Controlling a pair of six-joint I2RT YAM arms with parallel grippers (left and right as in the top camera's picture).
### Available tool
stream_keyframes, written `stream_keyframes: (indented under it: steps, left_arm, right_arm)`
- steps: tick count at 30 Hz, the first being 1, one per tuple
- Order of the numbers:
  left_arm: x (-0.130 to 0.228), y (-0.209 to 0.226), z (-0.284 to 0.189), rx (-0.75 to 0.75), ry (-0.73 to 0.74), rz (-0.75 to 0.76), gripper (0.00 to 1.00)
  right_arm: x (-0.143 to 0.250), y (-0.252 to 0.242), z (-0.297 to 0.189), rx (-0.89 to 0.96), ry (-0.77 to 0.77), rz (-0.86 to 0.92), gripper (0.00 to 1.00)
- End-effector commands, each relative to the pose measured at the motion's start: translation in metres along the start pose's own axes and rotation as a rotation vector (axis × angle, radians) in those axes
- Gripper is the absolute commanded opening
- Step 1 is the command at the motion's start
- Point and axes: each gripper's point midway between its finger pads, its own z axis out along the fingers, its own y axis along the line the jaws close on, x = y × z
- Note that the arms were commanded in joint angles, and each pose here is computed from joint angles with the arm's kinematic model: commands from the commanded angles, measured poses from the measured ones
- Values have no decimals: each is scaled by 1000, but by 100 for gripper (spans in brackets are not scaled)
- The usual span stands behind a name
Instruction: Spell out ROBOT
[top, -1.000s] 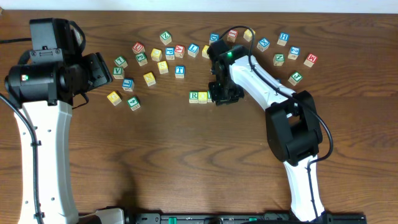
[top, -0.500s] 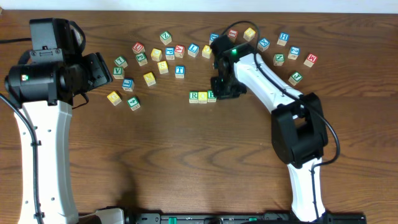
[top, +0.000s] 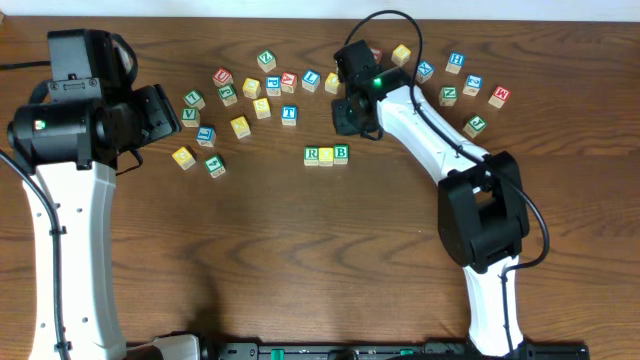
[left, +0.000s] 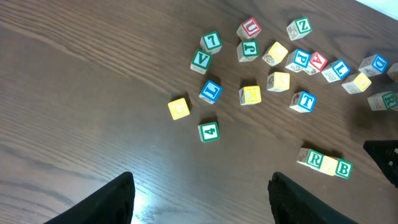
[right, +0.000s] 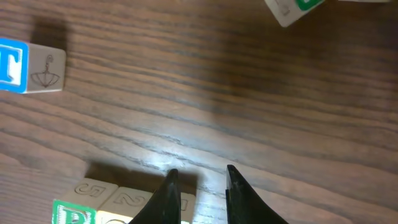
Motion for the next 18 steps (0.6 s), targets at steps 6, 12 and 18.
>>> stream_keyframes:
  steps: [6,12,18]
  left_arm:
    - [-1,1,1,-4,0,6,68]
    - [-1,1,1,-4,-1,6,68]
    - [-1,1,1,-4,0,6,68]
  right_arm:
    - [13,6,20,14,41,-32,11]
    - [15,13,20,-27,51,-63,1]
    - [21,22,20,-35,63,-79,1]
